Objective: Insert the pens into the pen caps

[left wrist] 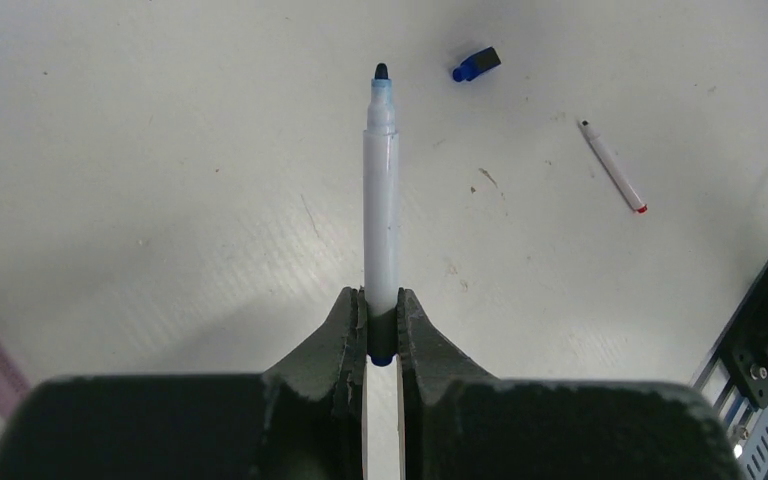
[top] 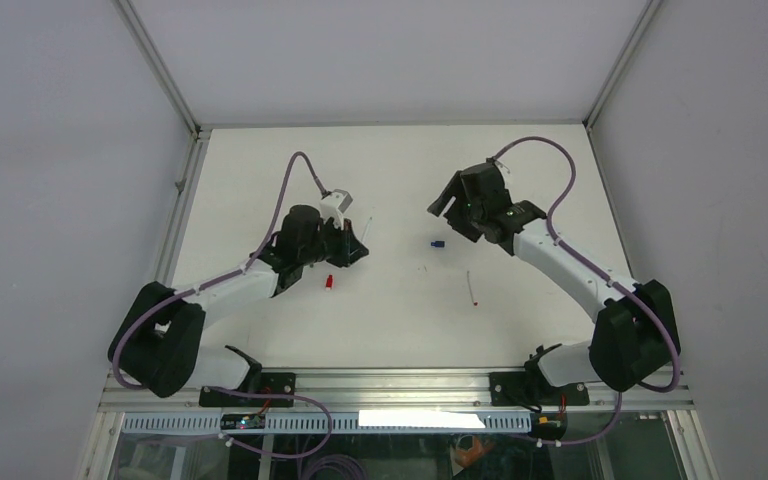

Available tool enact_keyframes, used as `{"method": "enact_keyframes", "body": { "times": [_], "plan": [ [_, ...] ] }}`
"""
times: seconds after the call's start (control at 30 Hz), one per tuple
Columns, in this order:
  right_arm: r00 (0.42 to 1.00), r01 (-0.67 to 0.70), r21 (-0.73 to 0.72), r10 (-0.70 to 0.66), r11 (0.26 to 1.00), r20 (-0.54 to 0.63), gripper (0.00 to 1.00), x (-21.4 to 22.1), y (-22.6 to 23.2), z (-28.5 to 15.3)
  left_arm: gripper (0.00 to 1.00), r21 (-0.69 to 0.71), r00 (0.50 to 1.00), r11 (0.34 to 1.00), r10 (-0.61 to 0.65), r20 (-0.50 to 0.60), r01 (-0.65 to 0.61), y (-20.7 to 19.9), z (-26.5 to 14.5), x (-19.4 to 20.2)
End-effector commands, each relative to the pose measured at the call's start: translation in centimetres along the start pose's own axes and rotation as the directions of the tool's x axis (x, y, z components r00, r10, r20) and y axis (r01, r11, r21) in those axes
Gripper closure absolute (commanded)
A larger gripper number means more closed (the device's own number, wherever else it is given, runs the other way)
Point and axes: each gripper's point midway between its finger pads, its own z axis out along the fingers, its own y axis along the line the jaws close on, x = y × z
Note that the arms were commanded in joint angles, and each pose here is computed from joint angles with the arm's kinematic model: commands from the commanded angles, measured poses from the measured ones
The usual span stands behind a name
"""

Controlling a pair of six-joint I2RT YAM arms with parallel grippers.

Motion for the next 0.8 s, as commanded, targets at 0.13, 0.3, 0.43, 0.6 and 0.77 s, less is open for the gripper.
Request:
{"method": "enact_keyframes", "body": {
  "times": [0.13, 0.3, 0.43, 0.6, 0.77],
  "plan": [
    [0.940, -0.310, 0.102, 0.321, 0.945, -0.119, 0.25, 1.6, 0.0, 0.2, 1.00, -0.085, 0.987, 0.987, 0.145, 0.074, -0.139, -0.2, -3.7, -3.5],
    [0.871, -0.433, 0.305, 0.481, 0.848, -0.098, 0.26, 2.1, -1.2, 0.6, 1.00, -0.122, 0.985, 0.981, 0.160, 0.064, -0.151, 0.4, -4.4, -3.4],
    [0.818, -0.506, 0.386, 0.571, 0.771, -0.070, 0.26, 2.4, -1.5, 0.6, 1.00, -0.142, 0.984, 0.977, 0.168, 0.054, -0.159, 0.8, -4.5, -3.1],
    [0.744, -0.601, 0.410, 0.668, 0.685, -0.026, 0.27, 2.4, -1.7, 1.7, 1.00, -0.164, 0.984, 0.972, 0.175, 0.040, -0.166, 1.3, -4.7, -2.9],
    [0.702, -0.635, 0.431, 0.712, 0.641, -0.024, 0.28, 2.7, -1.8, 3.4, 1.00, -0.182, 0.983, 0.968, 0.179, 0.033, -0.170, 1.7, -4.8, -2.8]
  ]
}}
